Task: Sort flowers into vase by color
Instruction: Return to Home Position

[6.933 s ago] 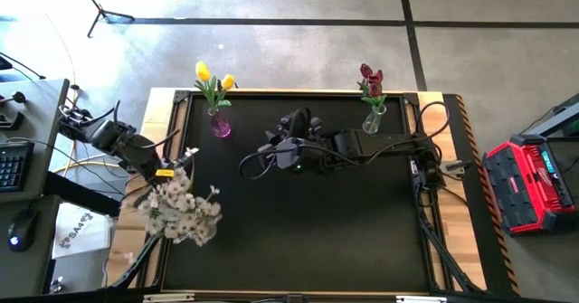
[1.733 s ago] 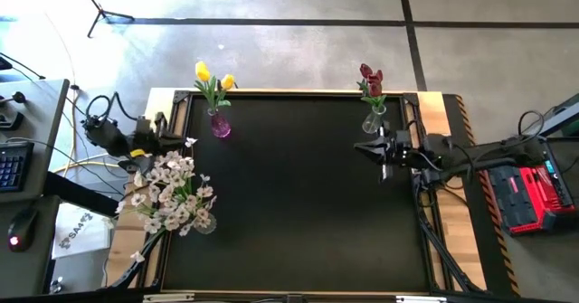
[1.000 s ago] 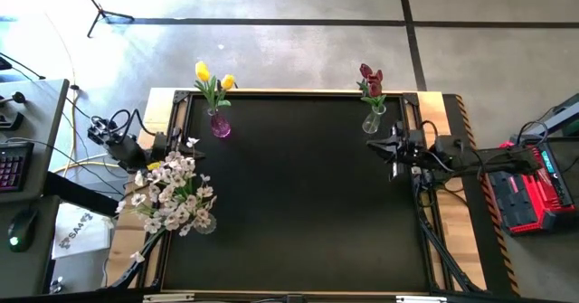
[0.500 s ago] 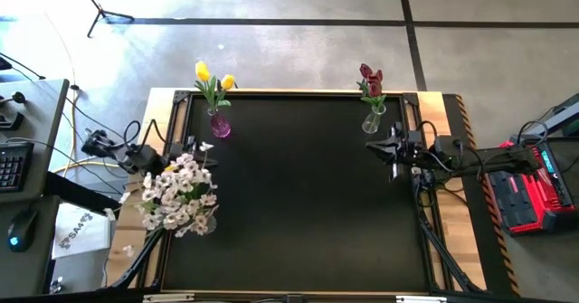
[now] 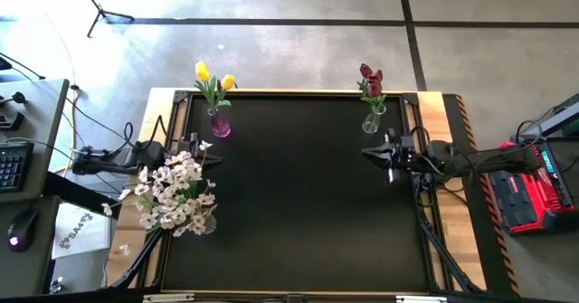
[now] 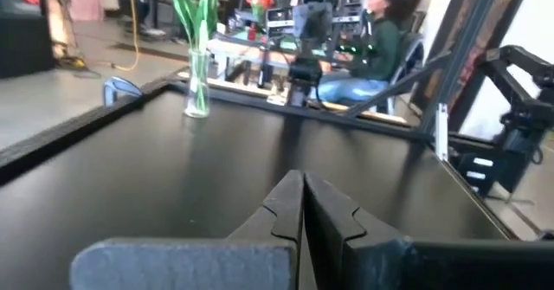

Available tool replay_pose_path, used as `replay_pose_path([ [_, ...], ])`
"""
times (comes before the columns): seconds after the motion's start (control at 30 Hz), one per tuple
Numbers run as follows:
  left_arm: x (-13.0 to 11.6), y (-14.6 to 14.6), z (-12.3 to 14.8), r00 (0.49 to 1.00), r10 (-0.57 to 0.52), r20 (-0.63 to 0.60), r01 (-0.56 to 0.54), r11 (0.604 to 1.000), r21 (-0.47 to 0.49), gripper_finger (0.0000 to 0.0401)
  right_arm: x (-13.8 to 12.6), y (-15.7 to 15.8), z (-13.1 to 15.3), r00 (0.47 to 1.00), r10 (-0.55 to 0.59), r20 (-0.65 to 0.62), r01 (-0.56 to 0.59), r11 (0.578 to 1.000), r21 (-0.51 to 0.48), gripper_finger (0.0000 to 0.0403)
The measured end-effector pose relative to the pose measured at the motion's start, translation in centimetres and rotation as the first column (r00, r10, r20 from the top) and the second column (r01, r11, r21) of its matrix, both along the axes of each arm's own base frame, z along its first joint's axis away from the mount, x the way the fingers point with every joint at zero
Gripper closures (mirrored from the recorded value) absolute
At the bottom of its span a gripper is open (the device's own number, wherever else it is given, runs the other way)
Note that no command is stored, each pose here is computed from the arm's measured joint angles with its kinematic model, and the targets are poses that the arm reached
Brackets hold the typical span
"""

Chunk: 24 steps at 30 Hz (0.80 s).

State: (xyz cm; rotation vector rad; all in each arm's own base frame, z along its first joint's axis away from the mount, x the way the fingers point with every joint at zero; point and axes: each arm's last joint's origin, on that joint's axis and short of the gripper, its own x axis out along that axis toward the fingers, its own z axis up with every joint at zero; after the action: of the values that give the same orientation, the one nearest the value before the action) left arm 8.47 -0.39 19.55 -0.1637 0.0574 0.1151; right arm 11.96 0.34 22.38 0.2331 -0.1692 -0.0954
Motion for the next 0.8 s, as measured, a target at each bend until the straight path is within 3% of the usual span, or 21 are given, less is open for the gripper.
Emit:
replay_pose_path([
  [0.2,0.0,0.6,-0.2,1.000,0.003,-0.021,-0.003,1.000,0.022,0.0401,-0.3,-0.2,-1.4,0.992,-0.055,0.112,0.054,0.998,0.017,0.0403],
  [0.57,0.9,1.6,-2.4,1.000,-0.019,0.017,0.020,0.999,-0.050,0.0401,-0.1,-0.2,-2.5,0.996,-0.083,-0.013,0.082,0.994,-0.069,0.0403],
  [0.8,0.7,2.3,-2.3,0.999,0.041,0.023,-0.040,0.999,-0.030,0.0401,-0.3,-0.5,-3.4,0.986,-0.130,-0.104,0.120,0.988,-0.093,0.0403],
])
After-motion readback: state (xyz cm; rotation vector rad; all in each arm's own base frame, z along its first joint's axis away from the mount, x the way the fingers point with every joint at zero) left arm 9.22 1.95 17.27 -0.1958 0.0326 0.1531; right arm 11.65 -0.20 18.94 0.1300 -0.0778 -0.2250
